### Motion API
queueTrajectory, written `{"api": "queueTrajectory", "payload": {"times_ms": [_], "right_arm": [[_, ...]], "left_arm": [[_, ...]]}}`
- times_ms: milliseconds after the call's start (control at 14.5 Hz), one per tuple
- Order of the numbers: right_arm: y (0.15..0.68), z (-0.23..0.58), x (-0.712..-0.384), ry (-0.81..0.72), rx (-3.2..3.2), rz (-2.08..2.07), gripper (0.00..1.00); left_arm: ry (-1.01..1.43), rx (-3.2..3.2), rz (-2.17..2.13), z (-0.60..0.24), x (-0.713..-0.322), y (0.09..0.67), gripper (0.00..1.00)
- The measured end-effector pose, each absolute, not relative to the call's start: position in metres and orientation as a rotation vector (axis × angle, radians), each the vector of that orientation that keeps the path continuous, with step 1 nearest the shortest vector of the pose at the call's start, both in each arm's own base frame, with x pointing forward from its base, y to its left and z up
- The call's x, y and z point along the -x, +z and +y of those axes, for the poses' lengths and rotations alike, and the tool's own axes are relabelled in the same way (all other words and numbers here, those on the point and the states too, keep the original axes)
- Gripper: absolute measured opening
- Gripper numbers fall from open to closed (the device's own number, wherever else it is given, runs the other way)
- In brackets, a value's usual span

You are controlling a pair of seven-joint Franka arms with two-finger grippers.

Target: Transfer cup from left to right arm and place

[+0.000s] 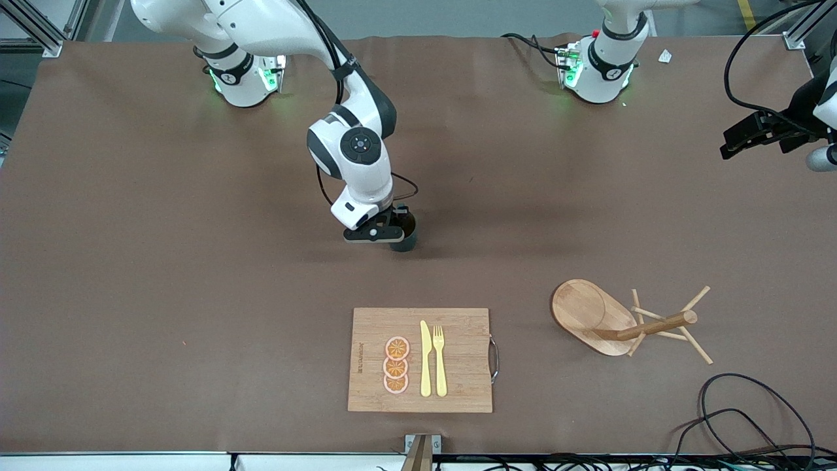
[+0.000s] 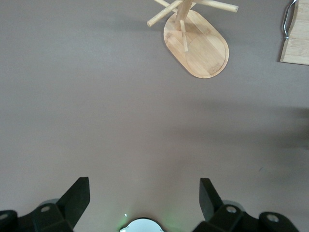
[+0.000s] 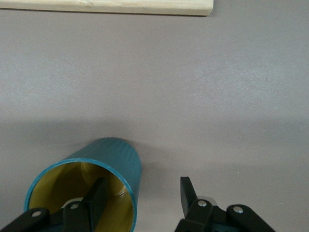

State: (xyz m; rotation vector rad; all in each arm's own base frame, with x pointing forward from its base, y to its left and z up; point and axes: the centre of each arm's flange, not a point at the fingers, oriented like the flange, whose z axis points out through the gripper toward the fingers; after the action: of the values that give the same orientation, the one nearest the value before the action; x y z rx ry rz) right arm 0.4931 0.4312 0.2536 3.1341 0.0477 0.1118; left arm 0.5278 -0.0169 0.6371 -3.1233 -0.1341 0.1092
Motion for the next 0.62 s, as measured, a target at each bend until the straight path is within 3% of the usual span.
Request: {"api": "queueTrajectory", "payload": {"times_ms": [138,207,276,345,622], "right_arm": [[0.253,0.432,-0.494,0.113,-3.134,0.049,0.53],[0.252,0.432,-0.493,0.112,-3.134,0.050,0.53],[0.251,0.432,-0.493,0.113,-3.134,0.050,0.47],[0.250,0.432,-0.493,0.116,-3.135,0.051,0.37],[0.248,0.433,-0.493,0.119,-3.137,0.054,0.26]], "left_arm": [[0.114,3.123,-0.123,-0.021,-0.528,0.635,1.00],[0.113,3.123,-0.117,-0.023,-0.528,0.635,1.00],[0.108,3.123,-0.107,-0.026,-0.528,0.634,1.00],[0.105,3.122,-0.097,-0.031,-0.528,0.634,1.00],[0.103,3.109,-0.070,-0.049,-0.527,0.633,1.00]]}}
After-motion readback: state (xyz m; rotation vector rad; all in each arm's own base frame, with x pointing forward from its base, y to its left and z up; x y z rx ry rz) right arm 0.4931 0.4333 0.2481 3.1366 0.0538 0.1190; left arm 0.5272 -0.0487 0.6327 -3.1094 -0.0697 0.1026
